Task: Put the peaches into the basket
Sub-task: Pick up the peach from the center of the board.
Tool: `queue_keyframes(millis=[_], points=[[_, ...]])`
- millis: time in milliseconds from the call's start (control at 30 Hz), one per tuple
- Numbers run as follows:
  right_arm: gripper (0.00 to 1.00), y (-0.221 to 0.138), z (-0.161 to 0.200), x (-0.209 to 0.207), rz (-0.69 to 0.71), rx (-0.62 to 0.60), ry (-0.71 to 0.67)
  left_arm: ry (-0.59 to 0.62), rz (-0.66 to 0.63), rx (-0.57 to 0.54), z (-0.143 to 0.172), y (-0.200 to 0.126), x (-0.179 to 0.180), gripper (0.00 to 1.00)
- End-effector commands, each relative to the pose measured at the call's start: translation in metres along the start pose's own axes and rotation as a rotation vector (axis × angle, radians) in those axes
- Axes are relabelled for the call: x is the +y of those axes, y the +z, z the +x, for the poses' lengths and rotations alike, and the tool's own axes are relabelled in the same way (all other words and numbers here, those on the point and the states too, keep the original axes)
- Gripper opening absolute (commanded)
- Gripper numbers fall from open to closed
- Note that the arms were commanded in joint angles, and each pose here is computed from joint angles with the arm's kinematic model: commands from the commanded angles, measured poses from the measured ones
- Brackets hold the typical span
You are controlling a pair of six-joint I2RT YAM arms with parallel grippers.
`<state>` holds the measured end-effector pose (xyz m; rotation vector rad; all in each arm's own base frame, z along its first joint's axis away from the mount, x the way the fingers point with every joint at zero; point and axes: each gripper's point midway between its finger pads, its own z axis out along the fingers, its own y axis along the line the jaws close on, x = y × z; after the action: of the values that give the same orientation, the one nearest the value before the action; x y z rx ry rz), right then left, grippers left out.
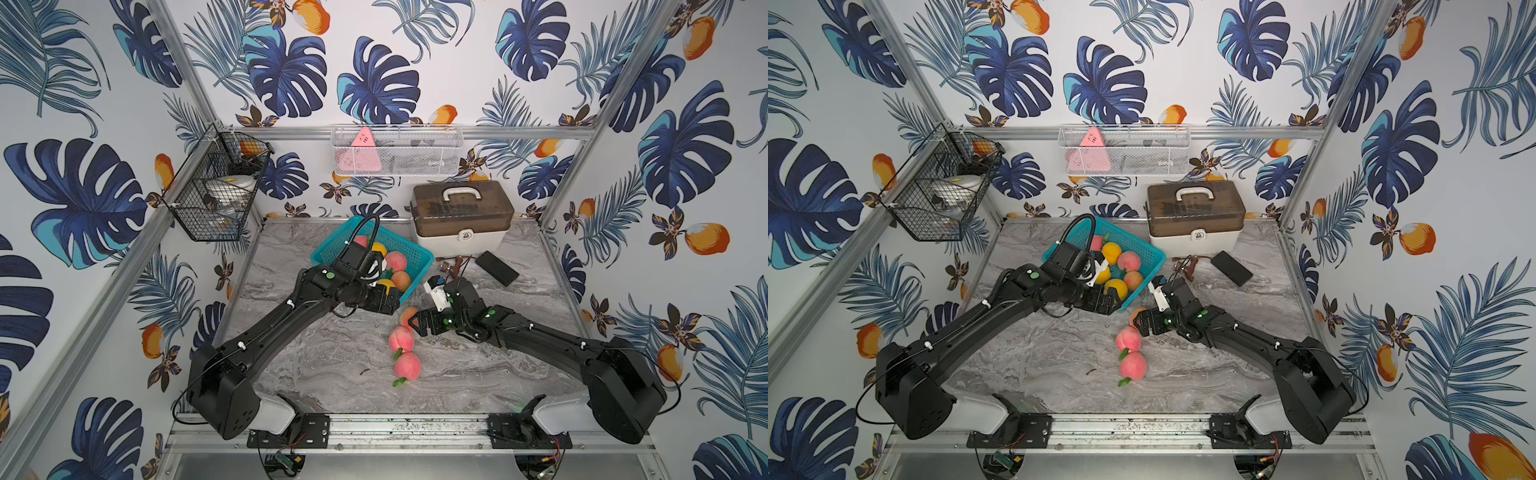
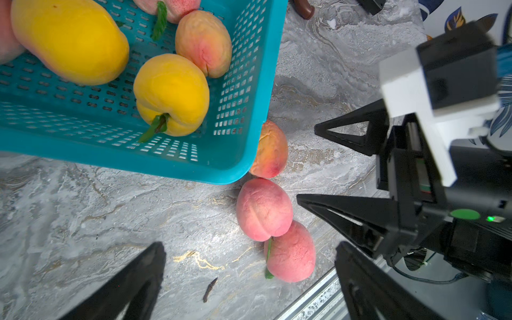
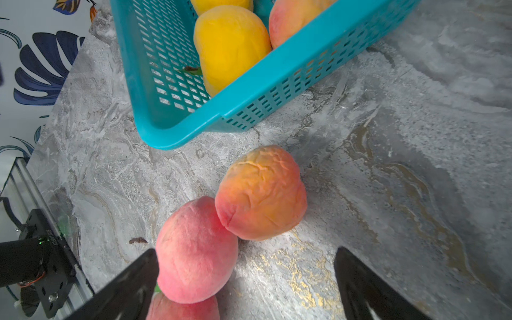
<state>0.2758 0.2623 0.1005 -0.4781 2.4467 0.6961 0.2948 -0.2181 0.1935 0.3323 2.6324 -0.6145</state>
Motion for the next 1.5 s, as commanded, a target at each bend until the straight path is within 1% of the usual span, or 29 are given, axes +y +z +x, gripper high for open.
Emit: queue_keyframes(millis=[0,133,400,633,833,1400,1467], points=[[1.0,0.006,-0.012,0.005,-0.027,-0.047,0.002,0.004,0.042,-0.025,-0.006,-0.002,-0.008,0.99],[1.0,0.016,-0.01,0.004,-0.036,-0.03,0.013,0.012,0.054,-0.029,-0.007,-0.005,-0.011,0.99],[1.0,0.025,-0.014,0.002,-0.04,-0.029,0.015,0.005,0.089,-0.037,-0.006,-0.009,-0.017,0.98],[0.99,0.035,-0.011,-0.001,-0.045,-0.014,0.021,0.011,0.085,-0.051,-0.008,-0.017,-0.018,0.98],[0.98,0.041,-0.007,-0.006,-0.039,-0.003,0.021,0.002,0.096,-0.054,-0.01,-0.016,-0.02,0.98],[0.91,0.055,0.004,-0.008,-0.07,0.026,0.044,-0.002,0.081,-0.065,-0.011,-0.019,-0.018,0.98],[0.88,0.055,0.005,-0.009,-0.068,0.026,0.042,-0.002,0.082,-0.066,-0.01,-0.02,-0.018,0.98]])
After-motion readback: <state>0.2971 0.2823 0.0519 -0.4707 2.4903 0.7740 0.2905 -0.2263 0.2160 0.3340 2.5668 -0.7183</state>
